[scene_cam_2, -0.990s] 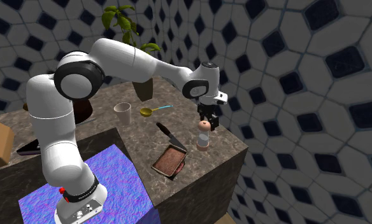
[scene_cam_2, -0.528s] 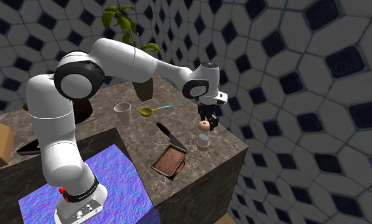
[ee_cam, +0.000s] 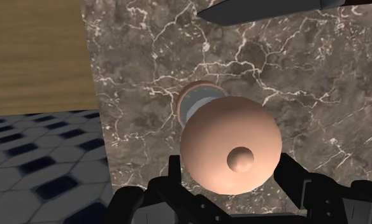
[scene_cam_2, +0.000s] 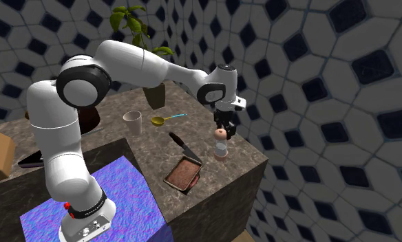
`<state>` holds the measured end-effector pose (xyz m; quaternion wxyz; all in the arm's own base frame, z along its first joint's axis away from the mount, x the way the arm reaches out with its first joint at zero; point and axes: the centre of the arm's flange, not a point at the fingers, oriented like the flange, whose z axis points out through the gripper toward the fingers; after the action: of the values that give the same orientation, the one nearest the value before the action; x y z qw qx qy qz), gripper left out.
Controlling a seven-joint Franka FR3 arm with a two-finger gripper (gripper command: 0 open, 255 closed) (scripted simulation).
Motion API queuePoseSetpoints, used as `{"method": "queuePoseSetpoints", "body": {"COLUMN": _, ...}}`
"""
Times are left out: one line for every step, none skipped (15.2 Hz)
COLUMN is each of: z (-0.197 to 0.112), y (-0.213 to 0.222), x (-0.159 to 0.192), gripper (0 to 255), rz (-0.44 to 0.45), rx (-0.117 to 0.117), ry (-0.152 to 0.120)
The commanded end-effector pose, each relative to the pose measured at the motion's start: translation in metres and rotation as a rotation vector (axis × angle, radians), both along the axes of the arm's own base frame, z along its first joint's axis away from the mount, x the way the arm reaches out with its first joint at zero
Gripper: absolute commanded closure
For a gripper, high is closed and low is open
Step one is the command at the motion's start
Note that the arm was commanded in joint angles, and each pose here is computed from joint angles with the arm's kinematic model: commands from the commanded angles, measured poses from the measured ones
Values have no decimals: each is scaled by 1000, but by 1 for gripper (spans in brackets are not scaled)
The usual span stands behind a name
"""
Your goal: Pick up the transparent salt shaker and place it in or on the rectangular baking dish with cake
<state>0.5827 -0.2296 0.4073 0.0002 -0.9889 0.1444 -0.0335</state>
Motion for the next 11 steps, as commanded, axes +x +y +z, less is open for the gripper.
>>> {"method": "queuePoseSetpoints", "body": {"z": 10, "y": -1, "x": 1, "gripper": 255, "rz": 0, "rx": 0, "ry": 0}}
{"method": "queuePoseSetpoints", "body": {"z": 15, "y": -1, "x": 1, "gripper": 255, "rz": 0, "rx": 0, "ry": 0}}
{"method": "queuePoseSetpoints", "body": {"z": 20, "y": -1, "x": 1, "gripper": 255, "rz": 0, "rx": 0, "ry": 0}}
{"method": "queuePoseSetpoints", "body": {"z": 25, "y": -1, "x": 1, "gripper": 255, "rz": 0, "rx": 0, "ry": 0}}
{"method": "queuePoseSetpoints", "body": {"z": 31, "y": -1, "x": 1, "gripper": 255, "rz": 0, "rx": 0, "ry": 0}}
{"method": "queuePoseSetpoints", "body": {"z": 36, "y": -1, "x": 1, "gripper": 255, "rz": 0, "rx": 0, "ry": 0}}
{"method": "queuePoseSetpoints", "body": {"z": 41, "y": -1, "x": 1, "gripper": 255, "rz": 0, "rx": 0, "ry": 0}}
{"method": "queuePoseSetpoints", "body": {"z": 47, "y": -1, "x": 1, "gripper": 255, "rz": 0, "rx": 0, "ry": 0}}
{"method": "queuePoseSetpoints", "body": {"z": 52, "y": -1, "x": 1, "gripper": 255, "rz": 0, "rx": 0, "ry": 0}}
{"method": "queuePoseSetpoints", "body": {"z": 57, "y": -1, "x": 1, "gripper": 255, "rz": 0, "rx": 0, "ry": 0}}
{"method": "queuePoseSetpoints", "body": {"z": 62, "y": -1, "x": 1, "gripper": 255, "rz": 0, "rx": 0, "ry": 0}}
